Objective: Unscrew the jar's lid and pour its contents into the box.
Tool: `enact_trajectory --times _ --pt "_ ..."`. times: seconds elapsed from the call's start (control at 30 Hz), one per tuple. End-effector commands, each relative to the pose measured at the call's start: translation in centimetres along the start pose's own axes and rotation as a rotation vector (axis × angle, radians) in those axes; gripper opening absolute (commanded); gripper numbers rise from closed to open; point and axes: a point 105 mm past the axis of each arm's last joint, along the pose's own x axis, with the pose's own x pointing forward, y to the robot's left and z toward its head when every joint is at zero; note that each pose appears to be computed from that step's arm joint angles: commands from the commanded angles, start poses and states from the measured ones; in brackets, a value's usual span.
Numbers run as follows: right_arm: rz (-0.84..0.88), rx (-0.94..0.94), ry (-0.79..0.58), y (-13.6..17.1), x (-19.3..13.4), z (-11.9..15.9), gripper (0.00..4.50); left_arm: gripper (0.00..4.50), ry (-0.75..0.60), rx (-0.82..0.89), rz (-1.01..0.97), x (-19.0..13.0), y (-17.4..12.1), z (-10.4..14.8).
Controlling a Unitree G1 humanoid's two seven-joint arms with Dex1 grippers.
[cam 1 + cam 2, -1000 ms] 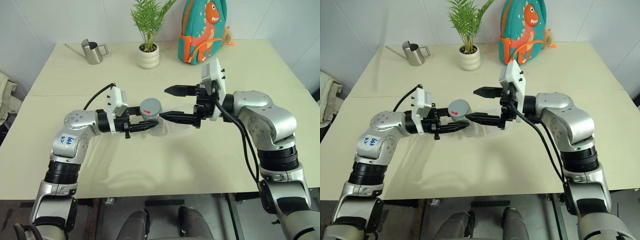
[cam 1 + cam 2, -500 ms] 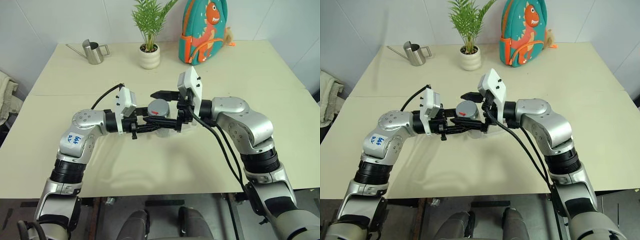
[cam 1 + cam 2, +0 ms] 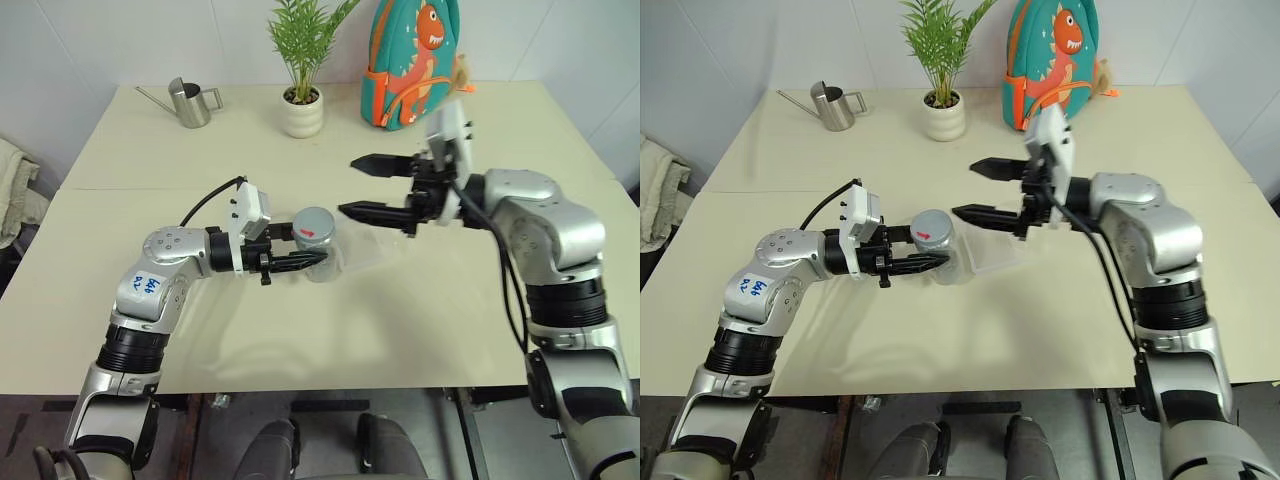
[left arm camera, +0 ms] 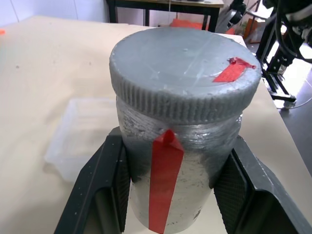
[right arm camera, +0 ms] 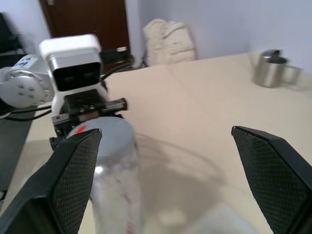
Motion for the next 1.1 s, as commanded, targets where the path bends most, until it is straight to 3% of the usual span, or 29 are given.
enact_trajectory --times 0.03,0.2,0.33,0.5,0.7,1.1 --pt "-0.018 -0.005 0.000 -0.3 -1.5 0.0 4.48 1.93 -0.032 0.052 -0.014 0.0 -0.4 1.3" --pt "-0.006 -0.016 -0.017 0.0 -2.0 1.0 4.48 1.93 -0.030 0.052 -0.009 -0.2 -0.1 1.4" --pt "0.133 0.000 -0.084 3.2 0.6 2.7 4.48 1.93 -0.030 0.052 -0.006 0.0 0.1 1.5" --pt "0.139 -0.034 -0.047 4.6 3.9 2.2 4.48 1.93 -0.031 0.049 -0.013 0.4 0.1 1.5" --pt "0.088 -0.051 0.002 4.0 6.1 1.1 4.48 1.93 -0.033 0.047 -0.020 0.6 -0.1 1.5" --pt "0.063 -0.046 0.032 3.3 6.1 -0.3 4.48 1.93 -0.035 0.049 -0.022 0.7 -0.1 1.6"
